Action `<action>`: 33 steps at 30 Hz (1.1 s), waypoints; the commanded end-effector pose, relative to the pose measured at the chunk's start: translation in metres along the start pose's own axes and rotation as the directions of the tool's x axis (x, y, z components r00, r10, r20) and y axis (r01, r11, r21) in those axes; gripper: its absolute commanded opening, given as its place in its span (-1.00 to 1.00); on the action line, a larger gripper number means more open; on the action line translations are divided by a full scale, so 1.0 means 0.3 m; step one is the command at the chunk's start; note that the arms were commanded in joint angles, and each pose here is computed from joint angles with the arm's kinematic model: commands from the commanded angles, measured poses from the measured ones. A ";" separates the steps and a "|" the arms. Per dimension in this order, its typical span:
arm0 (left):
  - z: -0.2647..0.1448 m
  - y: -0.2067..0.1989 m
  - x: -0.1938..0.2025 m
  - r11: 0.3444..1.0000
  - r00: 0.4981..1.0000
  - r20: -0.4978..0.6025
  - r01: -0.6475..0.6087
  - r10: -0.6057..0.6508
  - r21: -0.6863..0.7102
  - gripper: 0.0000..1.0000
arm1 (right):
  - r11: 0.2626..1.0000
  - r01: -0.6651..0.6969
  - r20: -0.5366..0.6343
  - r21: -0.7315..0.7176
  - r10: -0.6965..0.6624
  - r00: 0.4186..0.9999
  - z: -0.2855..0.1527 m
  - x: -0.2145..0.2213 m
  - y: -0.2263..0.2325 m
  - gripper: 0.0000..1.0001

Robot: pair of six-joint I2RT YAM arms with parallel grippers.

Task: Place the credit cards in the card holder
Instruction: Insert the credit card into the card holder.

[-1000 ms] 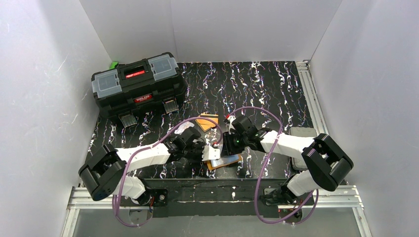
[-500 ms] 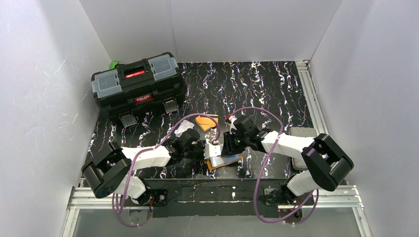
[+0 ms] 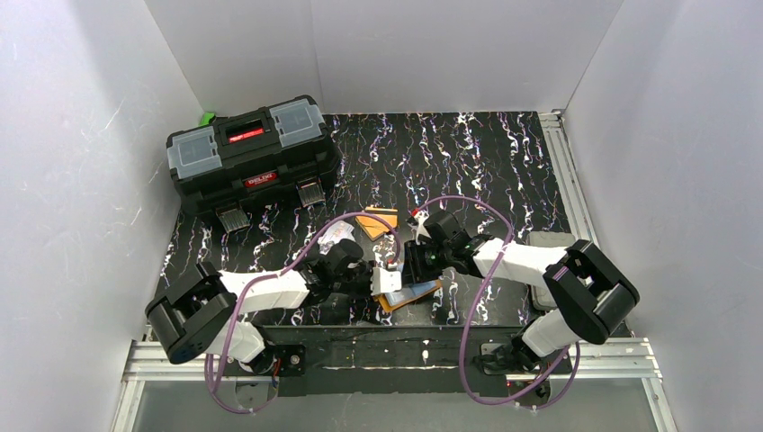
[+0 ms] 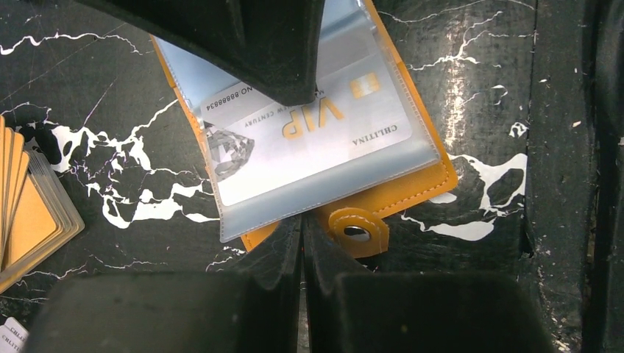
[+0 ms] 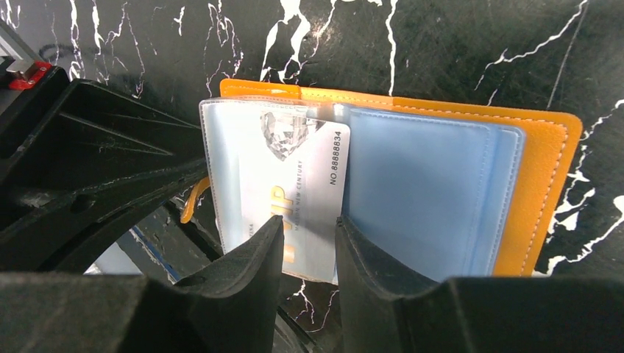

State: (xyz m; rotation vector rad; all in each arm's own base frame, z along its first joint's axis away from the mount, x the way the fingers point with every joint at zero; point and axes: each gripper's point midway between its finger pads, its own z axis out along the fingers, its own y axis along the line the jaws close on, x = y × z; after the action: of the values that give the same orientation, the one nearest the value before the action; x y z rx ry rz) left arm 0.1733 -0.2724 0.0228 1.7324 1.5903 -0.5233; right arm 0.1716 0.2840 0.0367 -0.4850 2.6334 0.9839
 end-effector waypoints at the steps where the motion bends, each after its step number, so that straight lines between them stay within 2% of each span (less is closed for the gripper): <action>1: -0.006 -0.062 0.018 0.998 1.000 -0.002 -0.010 0.010 0.059 -1.00 | 0.997 0.035 0.057 -0.063 -0.031 0.998 -0.029 -0.065 0.062 -0.22; 11: -0.015 -0.036 -0.001 0.999 0.999 0.002 -0.037 0.037 0.035 -1.00 | 0.994 0.002 0.059 -0.110 0.004 0.998 -0.017 -0.089 0.072 -0.23; 18: -0.034 -0.009 -0.030 0.999 0.999 0.013 -0.039 0.039 0.001 -1.00 | 0.997 0.012 0.055 -0.082 -0.008 0.998 -0.020 -0.084 0.053 -0.24; 23: -0.085 0.029 -0.022 0.999 0.996 -0.093 -0.003 -0.001 -0.033 -1.00 | 0.998 0.012 0.076 -0.061 -0.007 0.997 -0.033 -0.101 0.031 -0.24; 25: -0.107 0.006 -0.003 1.000 0.995 -0.101 -0.018 0.016 -0.016 -1.00 | 0.998 0.011 0.086 -0.057 -0.006 0.996 -0.039 -0.113 0.026 -0.24; 29: -0.096 -0.021 -0.040 0.998 0.998 -0.011 -0.066 0.067 0.012 -1.00 | 0.998 0.009 0.086 -0.059 -0.004 0.996 -0.036 -0.118 0.024 -0.24; 33: -0.049 -0.012 -0.018 0.996 0.994 -0.076 -0.072 0.076 0.049 -1.00 | 0.998 0.003 0.076 -0.060 0.002 0.997 -0.031 -0.107 0.019 -0.24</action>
State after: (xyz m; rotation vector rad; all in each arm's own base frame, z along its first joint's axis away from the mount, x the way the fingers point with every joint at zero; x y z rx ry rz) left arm 0.1704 -0.2603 0.0470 1.7735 1.5692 -0.4518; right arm 0.1889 0.2817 0.0459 -0.4242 2.5964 1.0403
